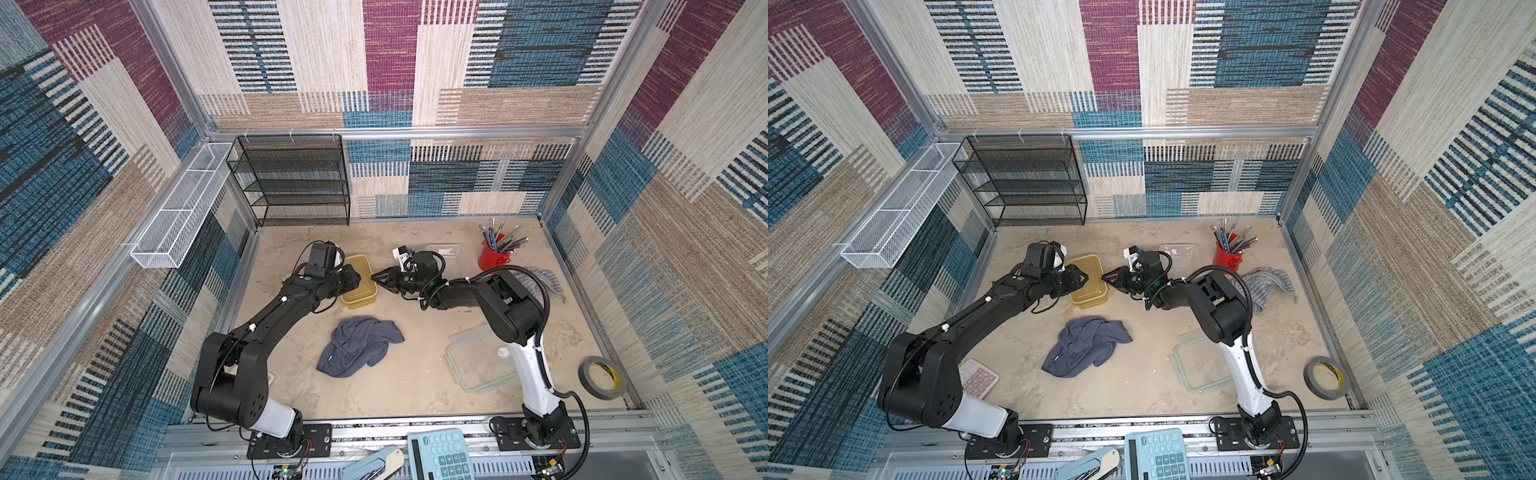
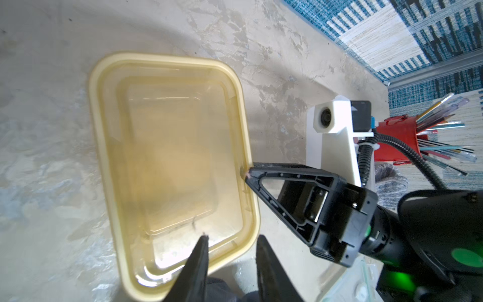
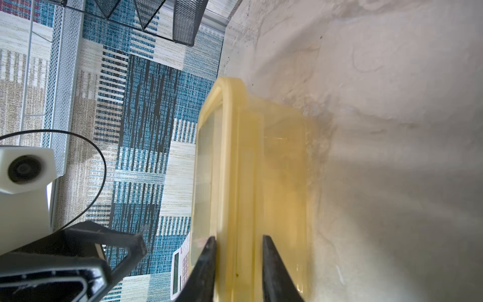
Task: Wipe the insides of the lunch boxes
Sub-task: Open the fastener of the lunch box.
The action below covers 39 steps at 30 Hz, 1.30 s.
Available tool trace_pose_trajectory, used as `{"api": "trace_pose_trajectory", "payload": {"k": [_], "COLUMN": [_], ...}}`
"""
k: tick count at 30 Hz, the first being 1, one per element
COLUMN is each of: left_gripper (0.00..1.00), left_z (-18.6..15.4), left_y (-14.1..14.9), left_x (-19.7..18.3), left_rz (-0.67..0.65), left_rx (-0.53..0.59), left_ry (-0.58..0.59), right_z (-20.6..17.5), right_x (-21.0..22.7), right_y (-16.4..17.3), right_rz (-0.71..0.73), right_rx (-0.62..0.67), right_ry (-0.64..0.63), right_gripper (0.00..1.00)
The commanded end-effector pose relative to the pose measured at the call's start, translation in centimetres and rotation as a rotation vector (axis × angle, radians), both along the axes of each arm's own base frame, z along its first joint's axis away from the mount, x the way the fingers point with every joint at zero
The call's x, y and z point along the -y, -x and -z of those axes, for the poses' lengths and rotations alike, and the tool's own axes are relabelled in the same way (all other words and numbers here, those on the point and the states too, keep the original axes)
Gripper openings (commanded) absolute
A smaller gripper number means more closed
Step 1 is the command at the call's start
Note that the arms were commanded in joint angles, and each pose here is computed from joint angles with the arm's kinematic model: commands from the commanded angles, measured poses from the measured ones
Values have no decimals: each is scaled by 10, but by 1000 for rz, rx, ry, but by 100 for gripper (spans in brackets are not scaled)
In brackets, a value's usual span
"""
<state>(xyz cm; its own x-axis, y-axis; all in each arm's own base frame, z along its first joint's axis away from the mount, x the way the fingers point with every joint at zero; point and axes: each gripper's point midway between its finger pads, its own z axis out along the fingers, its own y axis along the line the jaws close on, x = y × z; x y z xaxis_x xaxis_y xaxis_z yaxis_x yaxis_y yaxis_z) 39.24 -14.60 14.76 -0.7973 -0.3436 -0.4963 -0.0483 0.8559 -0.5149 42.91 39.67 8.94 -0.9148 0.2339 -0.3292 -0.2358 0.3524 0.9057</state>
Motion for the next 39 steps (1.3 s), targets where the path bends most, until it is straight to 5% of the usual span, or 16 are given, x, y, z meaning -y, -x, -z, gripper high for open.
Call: {"api": "trace_pose_trajectory", "payload": {"k": [1, 13, 31, 39], "left_gripper": [38, 40, 42, 42], "left_z": [5, 44, 84, 82], "left_y": [4, -10, -8, -8], "left_x": [-16, -6, -22, -22], "left_rz": [3, 71, 62, 69], "left_rx": [-12, -126, -280, -279], "left_ry": [-80, -50, -231, -239], "right_z": [-13, 20, 41, 44], "right_x": [5, 8, 22, 21], "right_y": [-4, 9, -6, -6], "right_rz": [39, 63, 135, 124], "right_rx": [45, -41, 7, 5], "right_ry": [14, 120, 406, 422], "right_gripper": [0, 0, 0, 0]}}
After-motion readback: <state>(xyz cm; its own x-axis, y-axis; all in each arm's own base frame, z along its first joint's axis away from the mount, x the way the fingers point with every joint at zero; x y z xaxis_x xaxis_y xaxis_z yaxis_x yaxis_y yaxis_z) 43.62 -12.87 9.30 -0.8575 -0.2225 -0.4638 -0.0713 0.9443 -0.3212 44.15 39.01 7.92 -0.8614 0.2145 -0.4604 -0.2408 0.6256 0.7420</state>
